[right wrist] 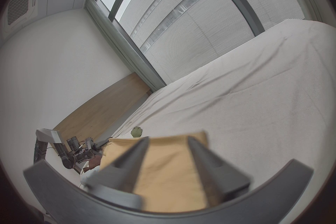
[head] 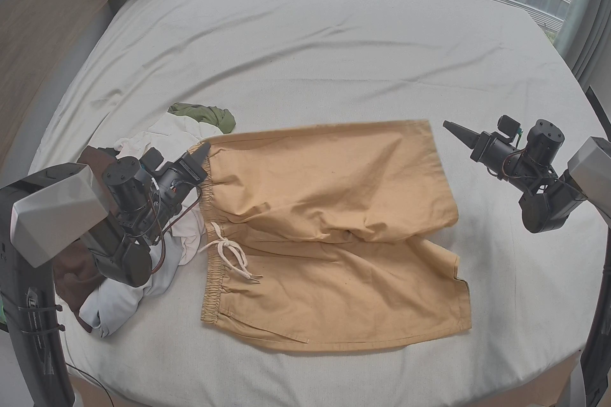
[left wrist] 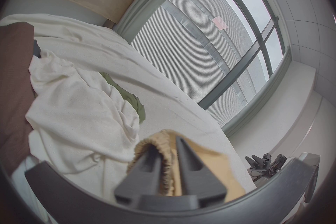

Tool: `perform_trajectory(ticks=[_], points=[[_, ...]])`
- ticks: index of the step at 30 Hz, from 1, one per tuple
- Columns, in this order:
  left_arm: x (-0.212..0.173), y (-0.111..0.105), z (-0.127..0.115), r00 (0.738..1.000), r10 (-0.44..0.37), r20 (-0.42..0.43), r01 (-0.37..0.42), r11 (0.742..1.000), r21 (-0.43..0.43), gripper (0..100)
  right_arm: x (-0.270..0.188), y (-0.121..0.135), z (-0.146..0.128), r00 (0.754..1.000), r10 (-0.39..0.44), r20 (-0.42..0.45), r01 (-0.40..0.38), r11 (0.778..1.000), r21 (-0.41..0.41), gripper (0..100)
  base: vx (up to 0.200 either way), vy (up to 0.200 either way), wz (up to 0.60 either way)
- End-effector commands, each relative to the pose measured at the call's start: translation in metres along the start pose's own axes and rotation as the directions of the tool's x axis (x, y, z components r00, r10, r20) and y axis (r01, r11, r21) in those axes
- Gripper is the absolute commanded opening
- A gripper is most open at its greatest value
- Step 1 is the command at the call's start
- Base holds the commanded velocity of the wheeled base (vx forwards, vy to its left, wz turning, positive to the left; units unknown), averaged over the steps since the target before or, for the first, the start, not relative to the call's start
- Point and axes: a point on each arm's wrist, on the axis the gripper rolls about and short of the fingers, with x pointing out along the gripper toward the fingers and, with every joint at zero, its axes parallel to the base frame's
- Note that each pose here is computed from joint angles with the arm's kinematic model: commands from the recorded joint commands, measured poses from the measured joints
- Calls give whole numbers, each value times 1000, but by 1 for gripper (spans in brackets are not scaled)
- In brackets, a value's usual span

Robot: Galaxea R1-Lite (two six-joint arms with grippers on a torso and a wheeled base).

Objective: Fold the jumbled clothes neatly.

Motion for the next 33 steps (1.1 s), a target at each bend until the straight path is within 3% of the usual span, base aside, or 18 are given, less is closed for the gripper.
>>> perform_trajectory(ticks=[1,9,18,27,28,30,33], points=[[7,2,-1,1000,-12,14,12,1000,-9,100,-1,-4,-4,1000,-7,-5,7,1000,4,100,0,0,0],[-6,2,-15,998,41,-36,-42,999,-20,100,-28,22,-3,999,-22,-34,22,1000,21,100,0,0,0],[-54,-9,-4,988,94,-123,-94,996,3,100,-75,54,-20,988,-76,-136,91,990,112,100,0,0,0],[-107,-30,6,967,46,-251,-49,999,-5,100,-103,56,-48,960,-130,-250,183,962,202,100,0,0,0],[-118,-29,2,953,34,-301,-16,998,65,100,-109,59,-57,946,-138,-292,209,950,230,100,0,0,0],[-126,-25,0,943,45,-330,3,990,144,100,-111,62,-59,942,-139,-307,216,948,234,100,0,0,0],[-138,-20,-6,924,61,-379,13,982,190,100,-114,64,-64,932,-139,-334,231,940,251,100,0,0,0]])
